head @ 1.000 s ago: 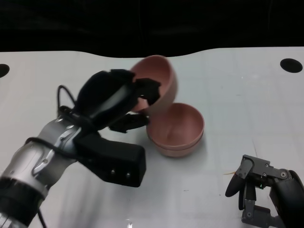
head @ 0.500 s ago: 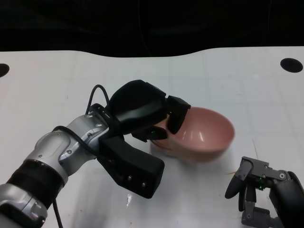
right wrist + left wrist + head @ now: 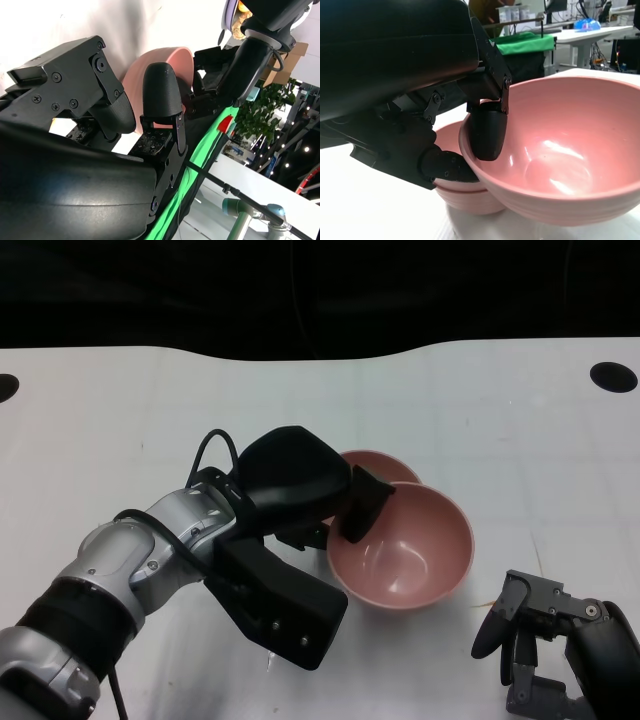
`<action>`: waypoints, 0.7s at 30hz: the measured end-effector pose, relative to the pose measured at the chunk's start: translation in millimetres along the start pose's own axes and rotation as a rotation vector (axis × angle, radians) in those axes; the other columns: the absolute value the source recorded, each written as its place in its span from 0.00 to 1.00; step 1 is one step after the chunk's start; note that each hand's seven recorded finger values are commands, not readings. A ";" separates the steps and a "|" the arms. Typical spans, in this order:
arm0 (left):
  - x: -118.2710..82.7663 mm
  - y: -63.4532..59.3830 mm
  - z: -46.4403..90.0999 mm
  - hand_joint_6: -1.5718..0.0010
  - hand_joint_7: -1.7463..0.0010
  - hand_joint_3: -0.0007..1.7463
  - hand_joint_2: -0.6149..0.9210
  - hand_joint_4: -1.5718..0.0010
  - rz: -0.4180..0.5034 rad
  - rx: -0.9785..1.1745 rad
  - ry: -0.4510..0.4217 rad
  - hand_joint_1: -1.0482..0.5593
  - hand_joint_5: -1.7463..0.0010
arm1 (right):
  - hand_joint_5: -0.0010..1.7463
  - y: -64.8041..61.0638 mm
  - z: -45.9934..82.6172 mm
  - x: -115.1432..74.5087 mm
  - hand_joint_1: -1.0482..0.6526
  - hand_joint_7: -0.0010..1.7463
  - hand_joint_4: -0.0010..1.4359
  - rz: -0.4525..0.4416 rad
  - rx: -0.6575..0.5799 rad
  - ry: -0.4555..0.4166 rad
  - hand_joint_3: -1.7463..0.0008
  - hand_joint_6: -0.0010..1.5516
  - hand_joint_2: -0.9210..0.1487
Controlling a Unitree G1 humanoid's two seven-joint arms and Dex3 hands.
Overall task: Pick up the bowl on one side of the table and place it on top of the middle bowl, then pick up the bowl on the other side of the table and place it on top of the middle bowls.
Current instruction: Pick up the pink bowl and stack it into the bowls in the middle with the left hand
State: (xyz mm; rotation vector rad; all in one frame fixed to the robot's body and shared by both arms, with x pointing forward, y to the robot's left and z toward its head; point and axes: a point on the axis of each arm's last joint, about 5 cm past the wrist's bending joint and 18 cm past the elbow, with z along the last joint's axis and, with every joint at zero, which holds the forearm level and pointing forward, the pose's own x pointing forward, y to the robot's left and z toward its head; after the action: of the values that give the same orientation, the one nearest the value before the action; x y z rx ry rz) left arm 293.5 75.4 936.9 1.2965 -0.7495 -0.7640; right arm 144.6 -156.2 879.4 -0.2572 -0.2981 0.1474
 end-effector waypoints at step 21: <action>-1.4 -10.5 -0.2 0.54 0.14 0.62 0.73 0.46 0.383 -0.209 0.000 0.52 0.00 | 1.00 -0.2 -0.1 -0.3 0.60 0.84 0.65 -0.001 0.001 0.002 0.04 0.54 0.66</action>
State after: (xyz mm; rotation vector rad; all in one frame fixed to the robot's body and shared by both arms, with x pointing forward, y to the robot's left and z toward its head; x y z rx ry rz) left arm 292.1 75.6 926.4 0.9281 -0.8624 -0.5162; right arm 144.4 -156.5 879.2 -0.2564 -0.2966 0.1460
